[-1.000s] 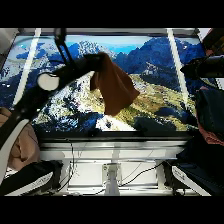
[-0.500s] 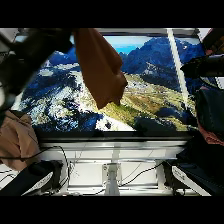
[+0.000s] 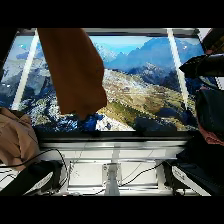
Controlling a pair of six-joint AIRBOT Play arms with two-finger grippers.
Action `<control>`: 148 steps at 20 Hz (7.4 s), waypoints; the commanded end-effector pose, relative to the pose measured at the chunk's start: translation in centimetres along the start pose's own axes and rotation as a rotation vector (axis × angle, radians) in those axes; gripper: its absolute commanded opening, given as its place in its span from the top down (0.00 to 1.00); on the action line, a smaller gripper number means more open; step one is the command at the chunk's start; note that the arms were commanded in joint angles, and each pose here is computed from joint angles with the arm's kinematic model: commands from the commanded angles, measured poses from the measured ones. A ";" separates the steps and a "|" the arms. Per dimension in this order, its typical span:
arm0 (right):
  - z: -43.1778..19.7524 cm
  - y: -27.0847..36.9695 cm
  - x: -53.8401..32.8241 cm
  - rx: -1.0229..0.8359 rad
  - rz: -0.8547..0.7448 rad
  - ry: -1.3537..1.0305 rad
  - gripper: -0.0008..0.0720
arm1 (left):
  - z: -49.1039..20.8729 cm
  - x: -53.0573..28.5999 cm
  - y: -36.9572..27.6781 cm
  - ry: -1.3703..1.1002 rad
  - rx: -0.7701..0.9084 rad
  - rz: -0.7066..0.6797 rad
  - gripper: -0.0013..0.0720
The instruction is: Fold the clothes and pants, and hang the long-sleeved shirts on hangers.
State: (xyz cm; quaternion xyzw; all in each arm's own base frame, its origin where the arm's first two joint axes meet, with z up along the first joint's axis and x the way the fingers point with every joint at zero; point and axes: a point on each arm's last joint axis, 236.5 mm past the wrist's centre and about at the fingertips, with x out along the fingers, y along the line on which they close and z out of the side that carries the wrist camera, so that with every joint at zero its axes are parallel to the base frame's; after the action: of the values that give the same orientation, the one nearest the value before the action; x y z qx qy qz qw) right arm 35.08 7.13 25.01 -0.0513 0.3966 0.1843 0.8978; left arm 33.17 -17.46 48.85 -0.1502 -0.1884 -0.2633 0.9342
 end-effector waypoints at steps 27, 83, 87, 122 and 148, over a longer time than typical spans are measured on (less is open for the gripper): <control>-8.6 8.7 19.7 0.230 0.421 0.067 0.68 | -34.9 -0.9 11.4 0.922 -0.106 0.029 0.96; -9.0 10.1 21.5 0.109 0.365 0.065 0.68 | -47.8 -30.1 18.5 1.192 -0.608 0.803 0.58; -9.3 10.2 21.8 0.123 0.370 0.075 0.68 | -48.7 -30.4 18.6 1.210 -0.604 0.810 0.60; -14.9 23.7 32.7 0.525 0.550 0.435 0.44 | -40.7 -23.4 18.0 0.995 -0.472 0.647 0.96; -13.6 23.8 35.5 0.780 0.577 0.426 0.59 | -40.7 -23.4 18.1 0.996 -0.468 0.647 0.96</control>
State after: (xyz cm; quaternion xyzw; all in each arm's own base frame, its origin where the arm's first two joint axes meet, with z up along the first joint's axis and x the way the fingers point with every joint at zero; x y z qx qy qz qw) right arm 37.99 35.50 -9.03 0.3579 0.6202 0.2489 0.6521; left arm 35.69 -7.95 -0.56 -0.2594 0.3868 -0.0398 0.8840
